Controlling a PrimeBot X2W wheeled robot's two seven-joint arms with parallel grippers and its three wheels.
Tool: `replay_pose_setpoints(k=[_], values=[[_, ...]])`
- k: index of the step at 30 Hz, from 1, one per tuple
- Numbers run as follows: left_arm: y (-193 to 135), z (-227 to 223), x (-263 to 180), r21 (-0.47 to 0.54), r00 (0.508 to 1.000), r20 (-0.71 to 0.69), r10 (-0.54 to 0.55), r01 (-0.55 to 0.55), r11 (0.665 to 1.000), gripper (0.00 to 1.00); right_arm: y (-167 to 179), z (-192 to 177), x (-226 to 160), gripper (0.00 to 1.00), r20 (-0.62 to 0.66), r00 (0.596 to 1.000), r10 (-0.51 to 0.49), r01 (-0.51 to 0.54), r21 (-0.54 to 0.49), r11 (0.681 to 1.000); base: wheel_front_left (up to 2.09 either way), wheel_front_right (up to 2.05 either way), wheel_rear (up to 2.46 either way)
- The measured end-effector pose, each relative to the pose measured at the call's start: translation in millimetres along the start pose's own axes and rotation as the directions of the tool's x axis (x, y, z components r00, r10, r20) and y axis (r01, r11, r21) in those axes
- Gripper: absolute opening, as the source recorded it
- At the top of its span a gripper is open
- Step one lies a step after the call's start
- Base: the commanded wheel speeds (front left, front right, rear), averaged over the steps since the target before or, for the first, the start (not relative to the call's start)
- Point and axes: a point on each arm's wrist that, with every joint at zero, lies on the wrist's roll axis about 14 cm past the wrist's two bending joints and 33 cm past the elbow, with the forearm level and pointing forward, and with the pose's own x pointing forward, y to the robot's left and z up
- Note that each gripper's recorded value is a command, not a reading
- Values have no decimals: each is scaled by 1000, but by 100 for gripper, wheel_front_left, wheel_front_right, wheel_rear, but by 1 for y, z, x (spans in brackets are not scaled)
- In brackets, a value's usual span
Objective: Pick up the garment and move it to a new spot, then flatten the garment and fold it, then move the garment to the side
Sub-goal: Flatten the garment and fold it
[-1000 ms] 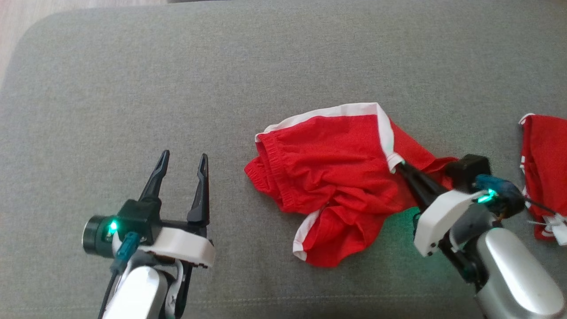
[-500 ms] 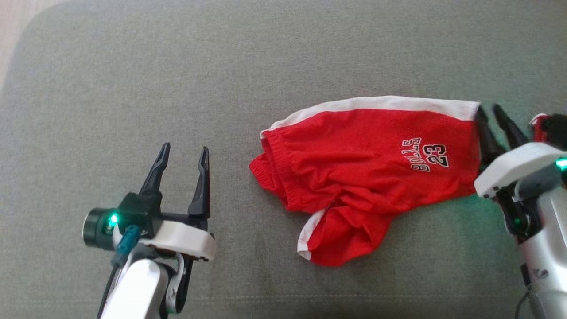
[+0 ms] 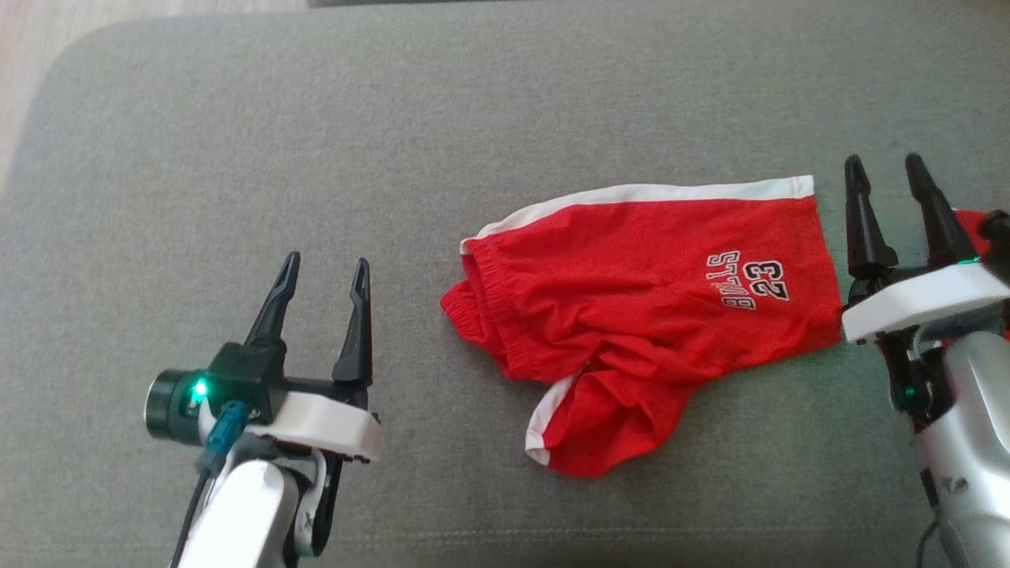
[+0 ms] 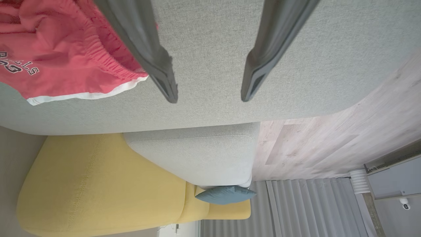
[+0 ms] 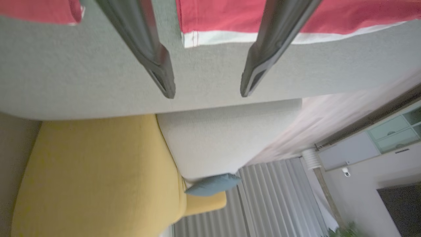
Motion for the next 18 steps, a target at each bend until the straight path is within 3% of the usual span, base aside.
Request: replay_pose_setpoints(k=[6, 18], values=[[-3, 10, -3, 5, 1000, 28, -3, 3, 1000, 100, 11, 23, -27, 100, 103, 994, 28, -24, -38, 999, 0, 0, 0], [0, 17, -21, 10, 999, 40, 26, -26, 1000, 100, 35, 12, -101, 100, 64, 998, -13, 12, 24, 1000, 0, 0, 0]])
